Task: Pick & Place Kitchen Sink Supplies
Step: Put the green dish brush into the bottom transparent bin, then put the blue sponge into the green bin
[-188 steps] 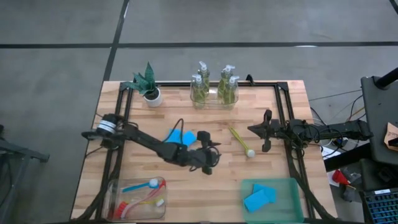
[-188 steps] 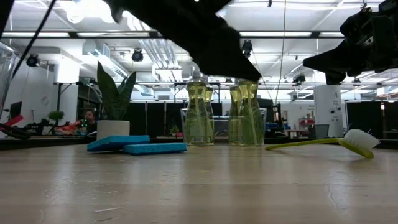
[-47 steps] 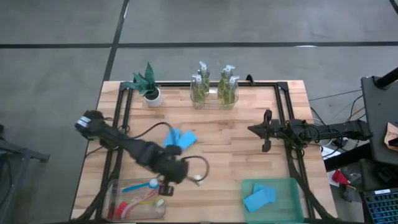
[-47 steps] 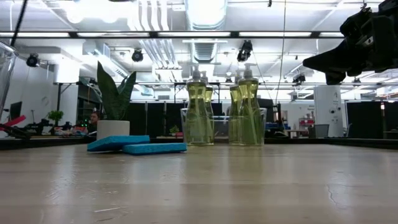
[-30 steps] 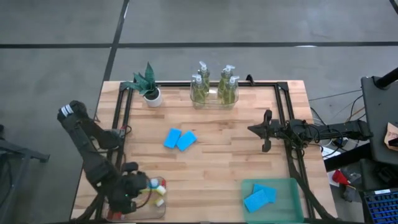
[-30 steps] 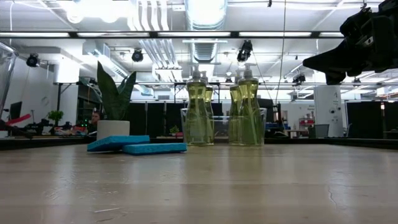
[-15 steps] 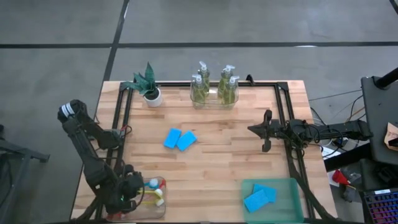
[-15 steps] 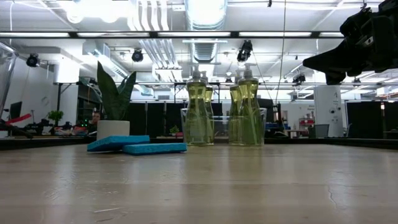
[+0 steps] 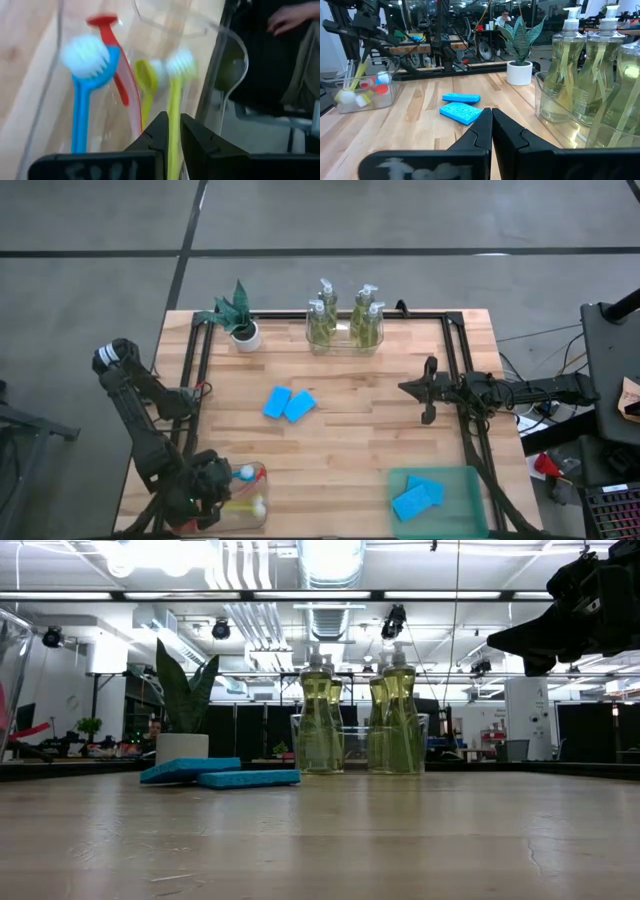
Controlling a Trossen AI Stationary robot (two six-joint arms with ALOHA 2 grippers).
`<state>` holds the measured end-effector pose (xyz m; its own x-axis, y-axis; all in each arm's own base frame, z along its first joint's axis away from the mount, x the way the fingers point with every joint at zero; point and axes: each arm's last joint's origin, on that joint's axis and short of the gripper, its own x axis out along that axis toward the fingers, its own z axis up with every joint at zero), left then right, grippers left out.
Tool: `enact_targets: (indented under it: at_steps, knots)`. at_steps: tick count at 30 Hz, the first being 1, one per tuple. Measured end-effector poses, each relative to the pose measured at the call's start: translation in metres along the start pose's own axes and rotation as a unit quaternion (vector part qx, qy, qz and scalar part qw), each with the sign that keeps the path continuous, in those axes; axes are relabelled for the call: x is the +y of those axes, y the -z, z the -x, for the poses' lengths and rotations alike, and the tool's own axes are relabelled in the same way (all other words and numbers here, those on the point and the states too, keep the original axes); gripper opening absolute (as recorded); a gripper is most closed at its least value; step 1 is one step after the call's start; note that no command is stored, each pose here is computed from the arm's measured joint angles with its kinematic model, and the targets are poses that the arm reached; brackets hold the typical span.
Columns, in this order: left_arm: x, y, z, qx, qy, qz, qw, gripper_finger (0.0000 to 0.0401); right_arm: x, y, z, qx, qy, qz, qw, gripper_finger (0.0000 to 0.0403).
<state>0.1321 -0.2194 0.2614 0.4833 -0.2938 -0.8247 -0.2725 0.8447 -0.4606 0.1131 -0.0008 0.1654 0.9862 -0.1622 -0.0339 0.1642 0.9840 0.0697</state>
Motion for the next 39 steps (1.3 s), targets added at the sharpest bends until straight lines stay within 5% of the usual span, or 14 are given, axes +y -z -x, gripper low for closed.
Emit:
enact_targets:
  at_steps: [8,16,23,30,39]
  knots:
    - [0.006,-0.002,0.003,-0.015,-0.01,0.008,1.0,0.0069,0.0,0.0,0.0,0.0,0.0,0.0,1.0,0.0009]
    - [0.012,-0.027,0.019,-0.168,-0.033,-0.065,0.983,0.0077,0.0,0.0,0.0,0.0,0.0,0.001,1.0,0.0009]
    - [0.03,-0.061,0.014,-0.234,-0.127,-0.088,0.96,0.0107,0.0,0.0,0.0,0.0,0.0,0.0,1.0,0.0009]
    - [0.06,-0.11,0.001,-0.214,-0.23,-0.114,0.942,0.0202,0.0,0.0,0.0,0.0,0.0,0.001,1.0,0.0009]
    - [0.126,-0.155,-0.017,-0.192,-0.32,0.025,0.927,0.0229,0.0,0.0,0.0,0.0,0.0,0.0,1.0,0.0009]
